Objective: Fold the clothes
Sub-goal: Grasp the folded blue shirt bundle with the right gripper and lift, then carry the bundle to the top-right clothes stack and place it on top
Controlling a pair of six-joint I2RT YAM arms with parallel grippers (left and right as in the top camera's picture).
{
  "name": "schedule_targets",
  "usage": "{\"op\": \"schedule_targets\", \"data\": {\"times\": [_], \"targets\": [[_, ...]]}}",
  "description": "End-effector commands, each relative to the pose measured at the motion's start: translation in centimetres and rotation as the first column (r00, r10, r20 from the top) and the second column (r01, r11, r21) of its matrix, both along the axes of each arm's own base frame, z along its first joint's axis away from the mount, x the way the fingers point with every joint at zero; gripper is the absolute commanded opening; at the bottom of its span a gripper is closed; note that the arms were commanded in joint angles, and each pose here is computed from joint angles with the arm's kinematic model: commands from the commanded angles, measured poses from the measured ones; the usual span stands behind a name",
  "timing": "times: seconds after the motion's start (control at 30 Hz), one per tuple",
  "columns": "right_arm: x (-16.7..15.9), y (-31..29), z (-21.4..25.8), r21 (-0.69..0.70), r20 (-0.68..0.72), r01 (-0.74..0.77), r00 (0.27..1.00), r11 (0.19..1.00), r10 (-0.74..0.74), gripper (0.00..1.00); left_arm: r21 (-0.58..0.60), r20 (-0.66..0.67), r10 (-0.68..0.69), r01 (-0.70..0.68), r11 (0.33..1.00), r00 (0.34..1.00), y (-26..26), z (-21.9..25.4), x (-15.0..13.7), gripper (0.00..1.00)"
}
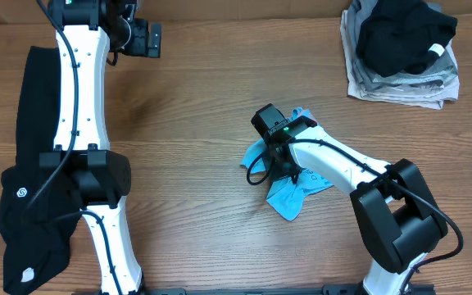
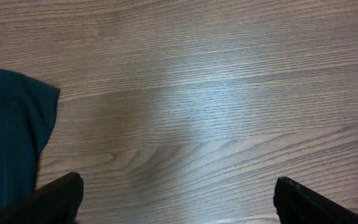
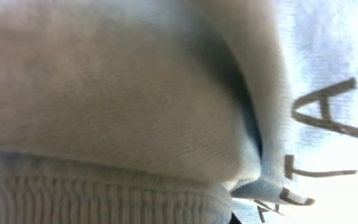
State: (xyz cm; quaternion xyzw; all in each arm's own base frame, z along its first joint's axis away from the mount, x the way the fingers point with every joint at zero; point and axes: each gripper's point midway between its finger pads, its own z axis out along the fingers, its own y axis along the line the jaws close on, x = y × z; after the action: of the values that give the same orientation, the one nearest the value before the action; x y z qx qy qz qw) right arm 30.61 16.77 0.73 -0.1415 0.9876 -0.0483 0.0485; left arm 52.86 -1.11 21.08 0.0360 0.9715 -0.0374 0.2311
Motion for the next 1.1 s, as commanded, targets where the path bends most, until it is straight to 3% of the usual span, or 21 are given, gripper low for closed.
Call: {"op": "schedule_targets", "data": {"times": [0.0,0.33,0.63,1.07], "targets": [[0.1,-1.6,-2.3,-0.045,-0.038,0.085,0.996,0.995,-0.087,0.04,-0.009,0.01,0.003,-0.003,1.0,1.0,0.3,0.2,0.3,1.0],[4.1,-3.2,6.0,0.05,0.074,0.207,0.975,0.977,-0.21,0.04,-0.009,0.014,0.003,-0.003,1.0,1.0,0.3,0.2,0.3,1.0],[5.8,-5.3,12.3,0.103,0.148,0.264,0.949,0.959,-0.277,0.04,-0.028,0.015,-0.007,0.007,1.0,1.0,0.0,0.3,0.4,1.0],[9.8,-15.4,26.2,0.12,0.422,0.37,0.821,0.921,-0.385,0.04,-0.026,0.015,-0.006,0.006,1.0,1.0,0.0,0.3,0.4,1.0]]}}
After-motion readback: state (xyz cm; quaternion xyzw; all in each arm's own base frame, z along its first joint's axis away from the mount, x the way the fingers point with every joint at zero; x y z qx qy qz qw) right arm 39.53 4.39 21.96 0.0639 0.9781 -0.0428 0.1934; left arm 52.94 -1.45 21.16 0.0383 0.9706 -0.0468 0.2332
